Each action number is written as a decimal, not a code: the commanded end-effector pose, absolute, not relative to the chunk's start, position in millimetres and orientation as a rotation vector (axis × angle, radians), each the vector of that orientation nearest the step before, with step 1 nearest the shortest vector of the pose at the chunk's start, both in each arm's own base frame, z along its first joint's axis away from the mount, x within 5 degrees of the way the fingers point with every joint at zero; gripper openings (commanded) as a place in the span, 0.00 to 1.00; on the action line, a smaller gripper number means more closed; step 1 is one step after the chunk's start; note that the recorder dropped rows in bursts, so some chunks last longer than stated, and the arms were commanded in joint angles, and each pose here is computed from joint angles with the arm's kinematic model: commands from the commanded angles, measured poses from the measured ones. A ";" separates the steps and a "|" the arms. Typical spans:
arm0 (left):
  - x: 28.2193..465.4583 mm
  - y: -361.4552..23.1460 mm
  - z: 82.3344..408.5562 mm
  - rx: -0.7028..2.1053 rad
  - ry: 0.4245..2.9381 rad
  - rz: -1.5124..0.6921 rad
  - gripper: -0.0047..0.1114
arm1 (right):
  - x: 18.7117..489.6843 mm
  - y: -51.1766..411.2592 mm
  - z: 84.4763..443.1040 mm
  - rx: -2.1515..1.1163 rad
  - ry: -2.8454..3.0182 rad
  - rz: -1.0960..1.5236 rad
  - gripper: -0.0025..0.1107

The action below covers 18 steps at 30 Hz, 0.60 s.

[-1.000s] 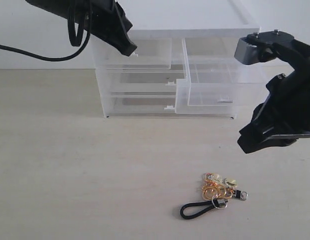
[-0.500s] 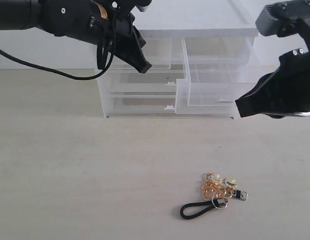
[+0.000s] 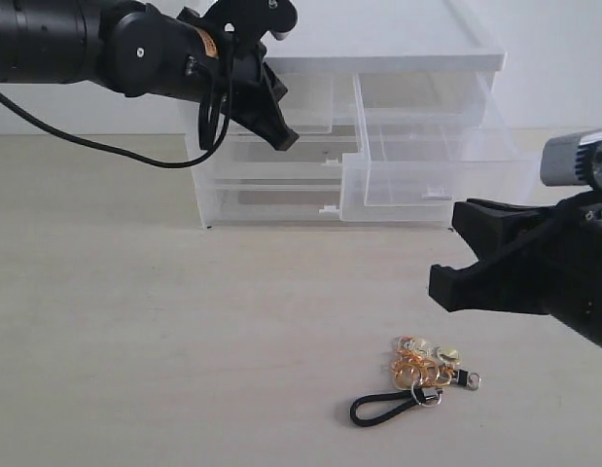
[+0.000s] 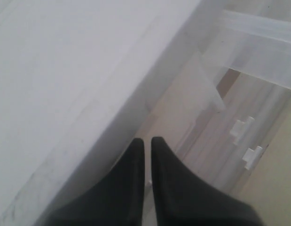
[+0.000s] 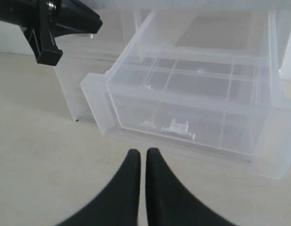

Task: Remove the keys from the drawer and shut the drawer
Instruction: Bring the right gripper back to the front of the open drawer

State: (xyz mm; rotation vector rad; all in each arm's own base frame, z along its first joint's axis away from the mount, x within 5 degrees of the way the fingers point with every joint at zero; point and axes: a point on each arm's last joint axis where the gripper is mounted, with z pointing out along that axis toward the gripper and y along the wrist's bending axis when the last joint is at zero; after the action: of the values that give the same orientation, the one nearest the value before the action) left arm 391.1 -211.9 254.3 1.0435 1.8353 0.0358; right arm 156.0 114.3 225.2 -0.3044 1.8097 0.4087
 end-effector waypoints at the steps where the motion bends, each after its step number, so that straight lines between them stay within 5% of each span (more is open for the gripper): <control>1: 399.8 -202.1 263.8 0.979 1.782 0.049 0.08 | 154.7 112.5 230.3 -0.274 1.735 0.403 0.02; 18: 410.2 -208.3 242.2 0.963 1.759 0.038 0.08 | 160.7 112.2 215.7 -0.247 1.820 0.330 0.02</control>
State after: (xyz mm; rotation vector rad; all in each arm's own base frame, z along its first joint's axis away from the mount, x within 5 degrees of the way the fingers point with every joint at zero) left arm 397.1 -216.5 238.7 1.0441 1.8261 0.0315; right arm 159.1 112.4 220.8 -0.2514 1.8029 0.3549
